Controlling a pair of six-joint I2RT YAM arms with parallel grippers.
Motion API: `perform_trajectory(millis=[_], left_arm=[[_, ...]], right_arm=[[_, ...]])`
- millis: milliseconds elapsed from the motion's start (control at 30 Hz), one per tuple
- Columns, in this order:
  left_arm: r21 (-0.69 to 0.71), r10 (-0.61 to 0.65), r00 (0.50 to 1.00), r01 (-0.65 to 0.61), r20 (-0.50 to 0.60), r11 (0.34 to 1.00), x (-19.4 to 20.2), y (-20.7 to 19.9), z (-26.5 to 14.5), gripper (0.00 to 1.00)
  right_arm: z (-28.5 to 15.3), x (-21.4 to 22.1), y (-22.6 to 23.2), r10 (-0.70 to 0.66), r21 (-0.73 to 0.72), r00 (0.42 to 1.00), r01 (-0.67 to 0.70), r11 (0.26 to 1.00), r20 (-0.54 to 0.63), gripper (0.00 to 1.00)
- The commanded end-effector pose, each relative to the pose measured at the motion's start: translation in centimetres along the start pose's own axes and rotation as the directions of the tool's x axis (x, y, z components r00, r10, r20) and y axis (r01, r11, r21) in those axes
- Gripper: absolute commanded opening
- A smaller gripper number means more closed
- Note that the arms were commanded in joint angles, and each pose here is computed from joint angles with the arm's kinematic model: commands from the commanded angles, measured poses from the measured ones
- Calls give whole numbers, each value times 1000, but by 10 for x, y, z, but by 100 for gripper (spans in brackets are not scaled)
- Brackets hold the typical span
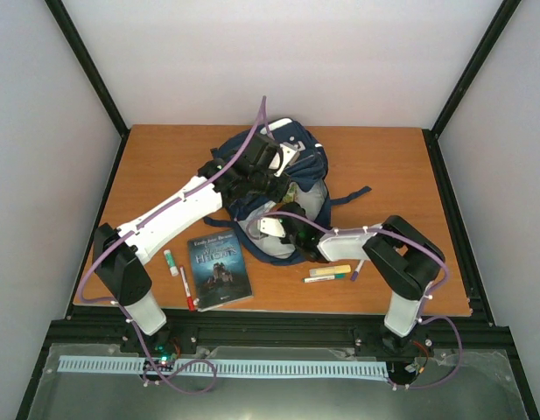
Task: Pack the student bag
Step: Place the book in the student bag.
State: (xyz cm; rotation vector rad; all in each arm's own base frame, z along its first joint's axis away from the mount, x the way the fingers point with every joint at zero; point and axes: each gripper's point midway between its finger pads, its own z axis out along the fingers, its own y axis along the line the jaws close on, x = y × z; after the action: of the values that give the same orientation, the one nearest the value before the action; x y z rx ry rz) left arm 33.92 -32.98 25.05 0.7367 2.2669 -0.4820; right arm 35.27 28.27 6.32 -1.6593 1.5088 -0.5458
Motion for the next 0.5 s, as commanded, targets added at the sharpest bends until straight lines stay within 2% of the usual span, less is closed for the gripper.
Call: perform_trajectory(millis=[0,267,467], left_arm=[[56,-13,988,5,152,998,-39,-12,-36,1],[65,-14,989,5,149,998,-39,-14,-36,1],[62,-15,989,6,145,998,-38,-13,-34,1]], right_arm=[[13,-2,-46,43,144,999,-42,989,-1,42],[24,12,-64,73,198,997,-64,978,-36,42],[12,10,-48,85,104,996,-83,991,-18,43]])
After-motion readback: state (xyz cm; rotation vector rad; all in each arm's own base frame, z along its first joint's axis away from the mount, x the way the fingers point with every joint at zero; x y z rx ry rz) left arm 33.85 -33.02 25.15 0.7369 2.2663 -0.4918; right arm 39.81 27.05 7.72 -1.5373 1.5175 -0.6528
